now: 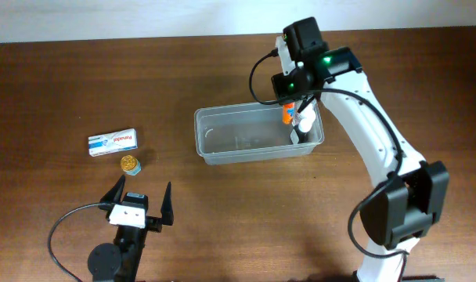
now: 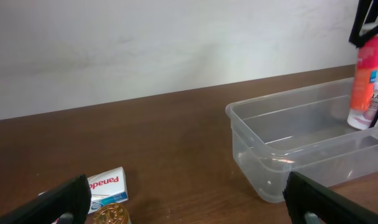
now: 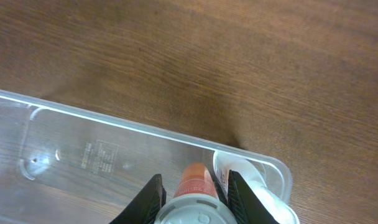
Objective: Pack container
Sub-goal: 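Carry the orange tube into the container and release it upright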
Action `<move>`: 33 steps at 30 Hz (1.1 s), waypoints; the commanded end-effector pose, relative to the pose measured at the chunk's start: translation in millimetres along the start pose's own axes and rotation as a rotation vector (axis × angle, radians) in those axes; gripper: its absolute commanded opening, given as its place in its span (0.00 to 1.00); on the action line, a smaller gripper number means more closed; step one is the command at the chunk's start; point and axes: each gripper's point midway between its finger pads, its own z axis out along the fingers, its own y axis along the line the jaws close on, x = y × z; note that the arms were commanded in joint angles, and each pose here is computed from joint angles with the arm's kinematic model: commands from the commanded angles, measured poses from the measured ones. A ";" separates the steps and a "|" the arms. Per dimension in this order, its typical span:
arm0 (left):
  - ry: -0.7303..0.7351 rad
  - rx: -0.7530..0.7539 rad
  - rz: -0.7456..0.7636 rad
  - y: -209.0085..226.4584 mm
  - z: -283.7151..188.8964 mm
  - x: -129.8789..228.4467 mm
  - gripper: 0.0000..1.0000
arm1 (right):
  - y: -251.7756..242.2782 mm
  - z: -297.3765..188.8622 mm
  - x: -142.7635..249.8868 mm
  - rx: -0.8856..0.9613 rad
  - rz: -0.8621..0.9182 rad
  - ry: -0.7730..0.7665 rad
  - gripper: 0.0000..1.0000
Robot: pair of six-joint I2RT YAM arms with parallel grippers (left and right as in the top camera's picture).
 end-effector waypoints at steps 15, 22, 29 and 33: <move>-0.002 0.008 0.016 -1.1 0.0 1.6 1.00 | 0.6 16.9 3.0 0.010 -0.013 0.018 0.25; -0.002 0.008 0.016 -1.1 0.0 1.6 1.00 | 0.5 22.5 9.3 0.010 -0.017 0.039 0.25; -0.002 0.008 0.016 -1.1 0.0 1.6 1.00 | -4.0 29.6 16.9 0.036 -0.018 0.063 0.26; -0.002 0.008 0.016 -1.1 0.0 1.6 1.00 | -4.0 32.8 20.6 0.036 -0.018 0.072 0.26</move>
